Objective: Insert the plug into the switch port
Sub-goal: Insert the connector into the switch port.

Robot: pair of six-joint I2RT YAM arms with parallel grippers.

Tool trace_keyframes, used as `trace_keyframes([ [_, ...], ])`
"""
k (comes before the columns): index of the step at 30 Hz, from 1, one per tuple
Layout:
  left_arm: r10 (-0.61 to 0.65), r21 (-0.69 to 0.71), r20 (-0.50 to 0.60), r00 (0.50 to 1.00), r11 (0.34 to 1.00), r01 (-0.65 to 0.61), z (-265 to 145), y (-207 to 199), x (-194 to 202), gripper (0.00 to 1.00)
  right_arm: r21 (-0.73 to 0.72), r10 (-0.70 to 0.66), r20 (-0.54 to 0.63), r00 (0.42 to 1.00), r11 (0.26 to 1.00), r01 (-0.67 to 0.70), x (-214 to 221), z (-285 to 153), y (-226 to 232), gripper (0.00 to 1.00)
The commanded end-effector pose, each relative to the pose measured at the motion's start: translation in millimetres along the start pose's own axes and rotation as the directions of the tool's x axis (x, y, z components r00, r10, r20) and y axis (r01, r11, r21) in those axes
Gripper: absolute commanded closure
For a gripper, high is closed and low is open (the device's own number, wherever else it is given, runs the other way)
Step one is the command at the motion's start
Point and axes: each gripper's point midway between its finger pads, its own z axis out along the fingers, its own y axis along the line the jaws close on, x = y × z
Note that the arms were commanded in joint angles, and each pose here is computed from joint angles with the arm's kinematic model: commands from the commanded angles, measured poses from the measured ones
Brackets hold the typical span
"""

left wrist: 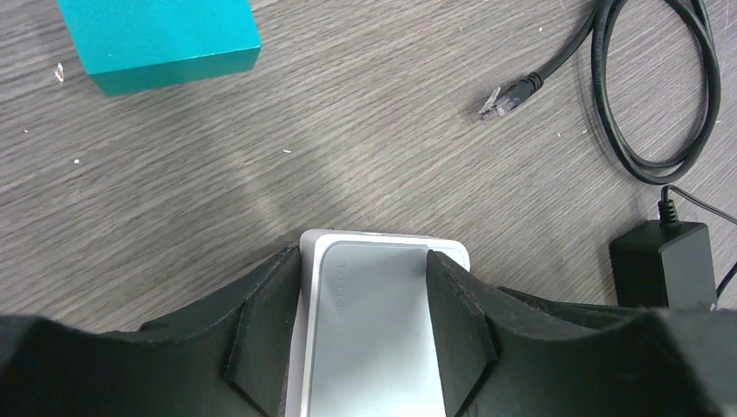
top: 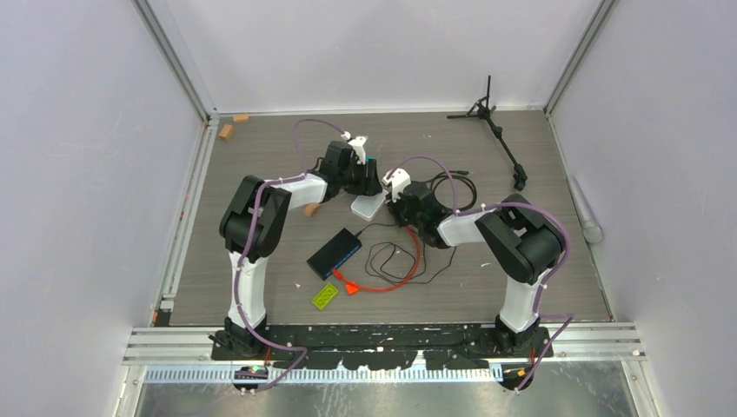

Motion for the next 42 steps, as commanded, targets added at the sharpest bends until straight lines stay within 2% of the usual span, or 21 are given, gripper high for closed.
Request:
trace_keyframes([
  [1, -0.008, 0.01, -0.13, 0.991, 1.0, 0.009, 3.3, 1.0, 38.1, 0.44, -0.112, -0.037, 0.031, 0.999, 0.993, 0.041, -14.8, 1.0, 27.1, 1.0],
  [18, -0.004, -0.016, -0.124, 0.992, 1.0, 0.002, 3.8, 5.4, 36.0, 0.44, -0.095, -0.026, 0.058, 0.998, 0.995, 0.032, -14.8, -20.0, 31.0, 0.99],
  [28, -0.001, -0.015, -0.119, 0.993, 1.0, -0.001, 3.3, 5.4, 34.7, 0.43, 0.06, 0.016, 0.039, 0.999, 0.998, -0.018, -2.0, -20.8, 4.2, 1.0],
  [36, 0.015, 0.065, -0.137, 0.99, 0.998, -0.007, 6.3, -8.6, 37.4, 0.44, 0.115, 0.067, 0.062, 0.996, 0.991, -0.074, -3.0, -23.1, -10.2, 1.0],
  [42, 0.054, 0.109, -0.156, 0.986, 0.993, -0.037, 8.8, -20.4, 41.9, 0.47, 0.093, 0.124, 0.077, 0.989, 0.987, -0.131, -3.0, -28.3, -14.4, 1.0],
])
